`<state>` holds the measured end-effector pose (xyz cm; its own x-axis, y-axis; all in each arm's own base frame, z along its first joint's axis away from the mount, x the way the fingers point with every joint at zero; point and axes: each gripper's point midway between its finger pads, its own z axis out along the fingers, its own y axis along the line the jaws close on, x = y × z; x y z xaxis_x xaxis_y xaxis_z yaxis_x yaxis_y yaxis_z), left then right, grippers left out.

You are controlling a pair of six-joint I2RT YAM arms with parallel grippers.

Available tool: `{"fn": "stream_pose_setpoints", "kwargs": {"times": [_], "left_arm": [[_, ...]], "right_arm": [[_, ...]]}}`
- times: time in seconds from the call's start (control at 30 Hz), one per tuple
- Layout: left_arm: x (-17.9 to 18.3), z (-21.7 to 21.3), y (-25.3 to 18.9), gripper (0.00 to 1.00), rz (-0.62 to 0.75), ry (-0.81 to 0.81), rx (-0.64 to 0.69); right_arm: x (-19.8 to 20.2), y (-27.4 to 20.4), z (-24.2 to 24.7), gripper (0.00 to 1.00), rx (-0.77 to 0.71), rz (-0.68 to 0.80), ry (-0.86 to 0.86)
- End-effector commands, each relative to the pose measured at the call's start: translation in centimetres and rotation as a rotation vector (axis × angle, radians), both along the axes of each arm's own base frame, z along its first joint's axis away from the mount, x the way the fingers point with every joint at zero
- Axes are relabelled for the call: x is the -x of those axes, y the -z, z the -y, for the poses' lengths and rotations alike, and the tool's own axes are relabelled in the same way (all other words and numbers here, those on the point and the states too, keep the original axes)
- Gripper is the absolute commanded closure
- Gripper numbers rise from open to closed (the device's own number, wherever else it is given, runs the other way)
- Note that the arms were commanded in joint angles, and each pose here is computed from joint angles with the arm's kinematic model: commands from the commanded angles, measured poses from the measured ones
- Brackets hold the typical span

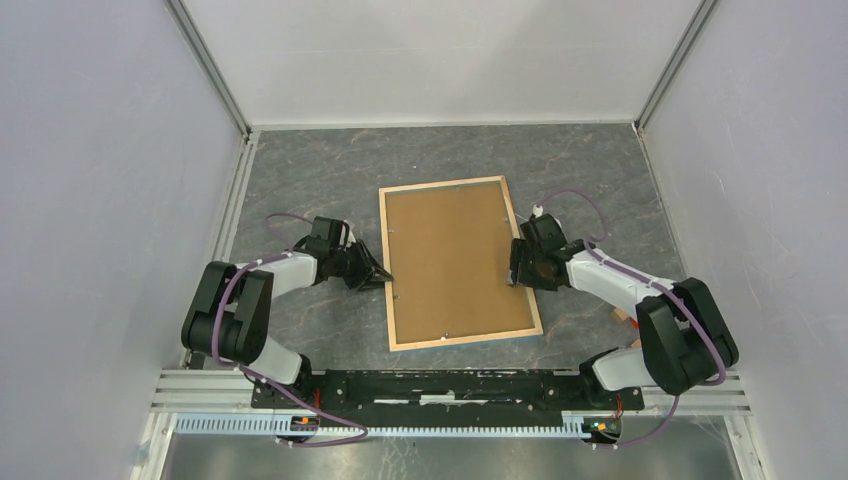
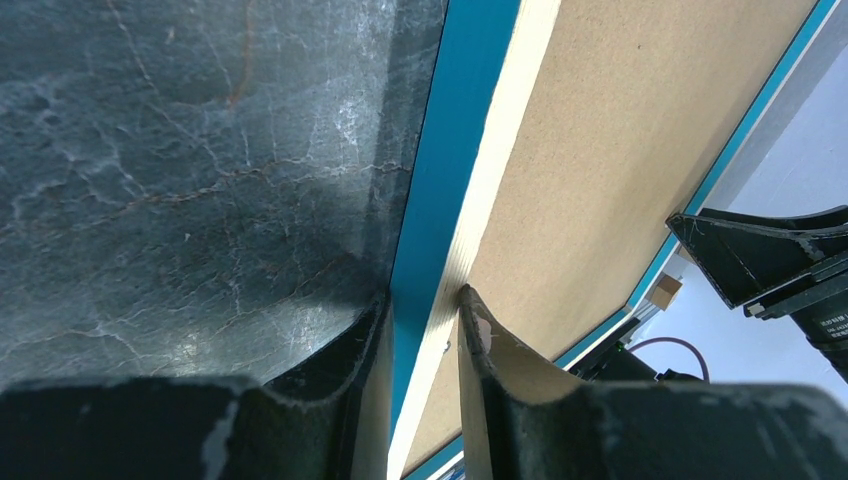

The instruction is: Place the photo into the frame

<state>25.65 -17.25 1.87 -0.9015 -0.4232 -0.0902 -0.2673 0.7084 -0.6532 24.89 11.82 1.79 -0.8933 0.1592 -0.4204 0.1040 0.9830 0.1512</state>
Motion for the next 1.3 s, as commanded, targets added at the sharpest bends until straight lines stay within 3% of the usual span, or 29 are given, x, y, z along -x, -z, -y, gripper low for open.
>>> {"fn": "stream_pose_setpoints", "kwargs": {"times": [0.0,0.23,0.53,0.9,1.27], "left_arm": [[1.8,-0.9,1.7,0.98,-0.078,-0.027,-0.058],[1.5,-0.9,1.7,0.98,-0.076,-0.028,-0.060],[1.6,-0.8,1.9,0.98,-0.090,-0.023,-0.058],[1.6,-0.9,1.8,0.98,-0.092,-0.026,-0.064],[1.4,-1.0,1.3,0.98,-0.087,-0.028,-0.072]], "right_arm": [[0.2,0.6,0.9,0.34,0.088,-0.022,0.005],[2.1,0.9,0.6,0.46,0.061,-0.038,-0.056],[0.5,0.5,1.6,0.62,0.169,0.010,-0.185],[-0.5,0.5,1.4,1.00,0.234,0.030,-0.408],[-2.0,0.0,1.3,1.00,0.281,0.104,-0.529]]}}
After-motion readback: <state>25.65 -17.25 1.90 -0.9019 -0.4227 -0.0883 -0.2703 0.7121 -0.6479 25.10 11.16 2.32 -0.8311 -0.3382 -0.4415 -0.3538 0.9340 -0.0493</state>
